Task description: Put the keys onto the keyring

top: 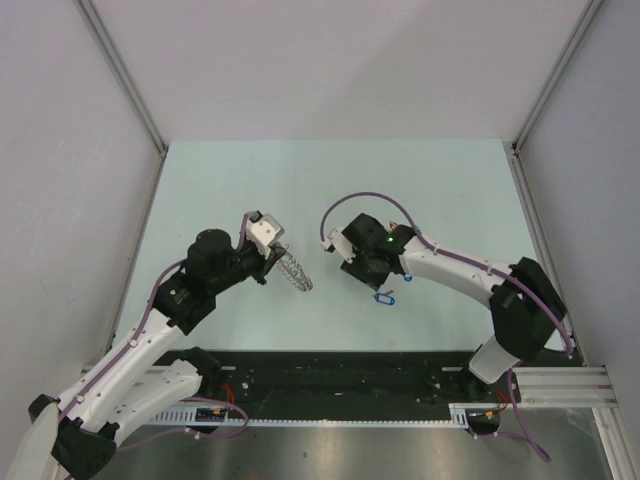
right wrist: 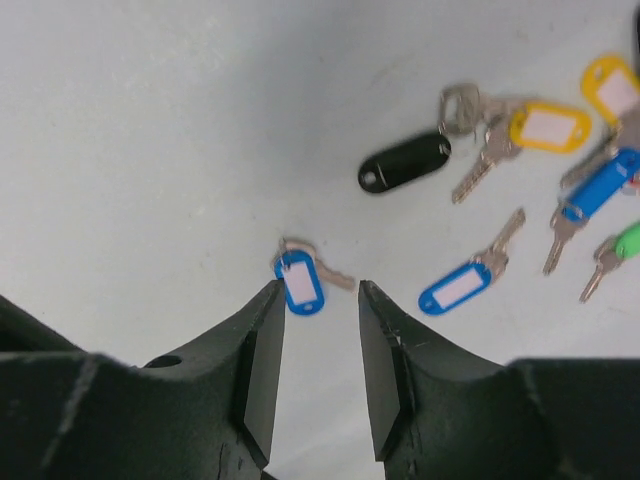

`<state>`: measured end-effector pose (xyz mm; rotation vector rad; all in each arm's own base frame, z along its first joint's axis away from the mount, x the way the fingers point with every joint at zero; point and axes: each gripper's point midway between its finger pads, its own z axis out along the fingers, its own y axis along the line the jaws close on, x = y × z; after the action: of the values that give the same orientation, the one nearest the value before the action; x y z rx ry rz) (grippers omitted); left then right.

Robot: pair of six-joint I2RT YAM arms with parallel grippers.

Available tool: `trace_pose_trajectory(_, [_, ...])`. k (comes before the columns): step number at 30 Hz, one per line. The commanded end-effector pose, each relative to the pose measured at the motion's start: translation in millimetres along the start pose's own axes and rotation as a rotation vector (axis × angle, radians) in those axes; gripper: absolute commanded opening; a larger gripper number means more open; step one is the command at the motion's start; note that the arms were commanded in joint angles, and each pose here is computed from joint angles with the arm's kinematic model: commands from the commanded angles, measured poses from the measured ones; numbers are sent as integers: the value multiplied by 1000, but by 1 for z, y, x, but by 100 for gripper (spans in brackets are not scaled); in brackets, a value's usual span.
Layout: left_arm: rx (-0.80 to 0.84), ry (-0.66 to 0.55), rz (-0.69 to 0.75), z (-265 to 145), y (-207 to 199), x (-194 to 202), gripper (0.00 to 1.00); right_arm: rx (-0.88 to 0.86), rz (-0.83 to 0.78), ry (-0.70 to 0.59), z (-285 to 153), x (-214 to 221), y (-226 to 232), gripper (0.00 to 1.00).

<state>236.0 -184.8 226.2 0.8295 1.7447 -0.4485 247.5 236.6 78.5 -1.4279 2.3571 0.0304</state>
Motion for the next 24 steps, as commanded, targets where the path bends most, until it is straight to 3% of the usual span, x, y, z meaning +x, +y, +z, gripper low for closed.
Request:
trace_pose_trajectory(1, [-24, -101, 38, -6, 7, -34, 0, -49, 74, -159, -5, -3, 5, 40])
trace_pose_trajectory(3, [-22, -99, 36, -6, 7, -33, 0, -45, 103, -172, 0, 12, 5, 39])
trace_pose_trajectory(4, [-18, -98, 36, -5, 6, -33, 1, -28, 121, -239, -6, 2, 0, 38])
trace_pose_trajectory(12, [-19, -93, 35, -4, 7, -32, 0, -64, 372, -418, -7, -8, 5, 38])
trace_pose_trajectory(24, [-18, -95, 37, -5, 6, -32, 0, 20, 631, -435, 4, 12, 1, 40])
